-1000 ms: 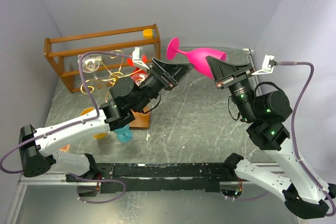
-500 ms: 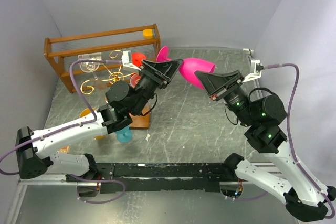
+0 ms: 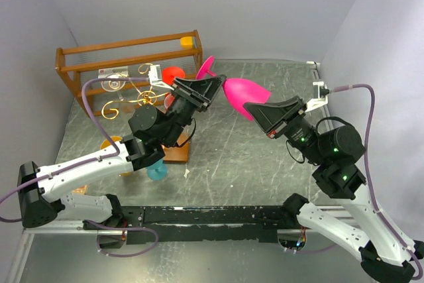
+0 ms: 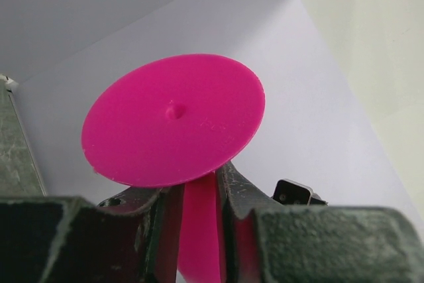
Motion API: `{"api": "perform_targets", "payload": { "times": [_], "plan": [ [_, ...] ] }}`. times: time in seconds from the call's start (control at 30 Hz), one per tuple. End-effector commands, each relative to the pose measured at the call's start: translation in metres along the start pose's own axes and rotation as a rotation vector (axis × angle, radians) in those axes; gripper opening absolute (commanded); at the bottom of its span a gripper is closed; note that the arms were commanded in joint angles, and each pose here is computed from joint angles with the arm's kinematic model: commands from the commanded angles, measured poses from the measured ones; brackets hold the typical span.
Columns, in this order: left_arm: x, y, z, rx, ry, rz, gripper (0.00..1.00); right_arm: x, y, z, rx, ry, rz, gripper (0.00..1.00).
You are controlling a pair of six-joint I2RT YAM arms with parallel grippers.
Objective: Place the wine glass upside down on the wine glass rack
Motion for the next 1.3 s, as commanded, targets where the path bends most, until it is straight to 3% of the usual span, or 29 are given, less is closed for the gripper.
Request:
{"api": "perform_targets", "payload": {
  "times": [0.0,0.2,0.23,0.3,0.37,0.5,0.7,0.97,1.27],
  "plan": [
    [0.017,-0.021,0.003,-0.073,-0.056,-0.013,0.1,-0.018,0.004,0.007,0.041,0.098,-0.005,0.0],
    [0.024,-0.028,0.007,-0.105,-0.075,-0.072,0.07,-0.016,0.004,0.008,0.033,0.096,0.007,0.0],
    [0.025,-0.029,0.007,-0.108,-0.077,-0.088,0.07,-0.014,0.004,0.009,0.032,0.094,0.014,0.05],
    [0.027,-0.032,0.008,-0.119,-0.082,-0.125,0.07,-0.011,0.005,0.01,0.024,0.092,0.023,0.28],
    [0.031,-0.036,0.01,-0.126,-0.088,-0.171,0.07,-0.009,0.003,0.012,0.005,0.098,0.034,0.44],
    [0.037,-0.037,0.014,-0.105,-0.087,-0.264,0.07,-0.007,-0.005,0.016,-0.083,0.131,0.056,0.59],
    [0.045,-0.044,0.022,-0.098,-0.053,-0.443,0.07,-0.007,-0.018,0.022,-0.213,0.194,0.061,0.63],
    [0.037,-0.059,0.024,-0.163,0.095,-0.762,0.07,-0.025,-0.008,0.018,-0.168,0.325,-0.03,0.67],
    [0.02,-0.056,0.029,-0.28,0.233,-1.019,0.07,0.01,0.017,0.009,-0.12,0.219,-0.12,0.71]
  ]
}}
Point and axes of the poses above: each gripper's point midway between its finger pads, its own z axis back along the fingers, its own y axis along the line the jaws close on, x = y × z, the point moved 3 cm from there along z, back along the fingers, and after that the axes turned 10 degrees about z, right-handed, at the moved point
